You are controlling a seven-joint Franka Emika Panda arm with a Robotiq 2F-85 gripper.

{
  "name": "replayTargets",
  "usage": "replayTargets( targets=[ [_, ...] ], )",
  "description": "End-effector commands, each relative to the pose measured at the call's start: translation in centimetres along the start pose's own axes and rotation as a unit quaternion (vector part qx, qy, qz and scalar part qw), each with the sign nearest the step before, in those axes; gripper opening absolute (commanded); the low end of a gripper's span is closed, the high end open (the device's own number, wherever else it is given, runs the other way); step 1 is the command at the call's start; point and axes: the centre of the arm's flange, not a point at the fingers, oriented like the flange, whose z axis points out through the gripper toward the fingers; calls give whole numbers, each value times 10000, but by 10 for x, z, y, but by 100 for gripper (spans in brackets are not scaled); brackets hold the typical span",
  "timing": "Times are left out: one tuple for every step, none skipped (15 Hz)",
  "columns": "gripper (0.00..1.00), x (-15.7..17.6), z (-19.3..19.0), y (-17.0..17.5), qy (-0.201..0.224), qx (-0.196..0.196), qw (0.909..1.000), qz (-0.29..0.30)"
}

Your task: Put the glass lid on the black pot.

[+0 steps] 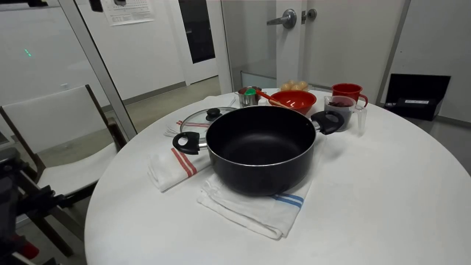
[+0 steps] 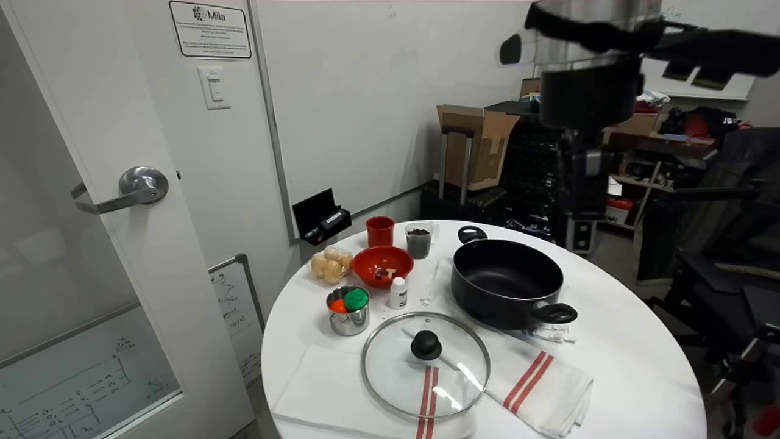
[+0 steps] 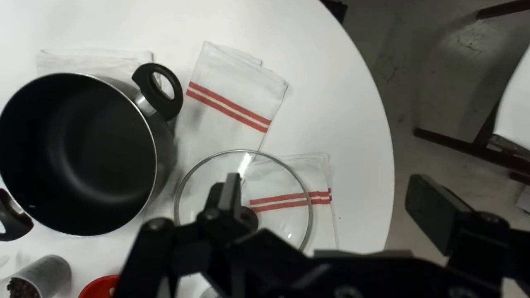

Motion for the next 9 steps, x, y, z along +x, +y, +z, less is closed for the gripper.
replayTargets(
  targets=[
    [100,62,34,5,141,-279,9995,96],
    [100,73,45,7,156,-277,9995,88],
    [100,83,56,9,181,-295,9994,84],
    [100,93,67,11,192,-326,9992,94],
    [100,102,77,13,205,-332,9992,68],
    [100,110,88,16,212,-332,9992,61],
    [100,118,97,18,226,-334,9992,68],
    [100,126,107,20,206,-313,9993,95],
    [100,133,116,22,217,-280,9993,69]
  ],
)
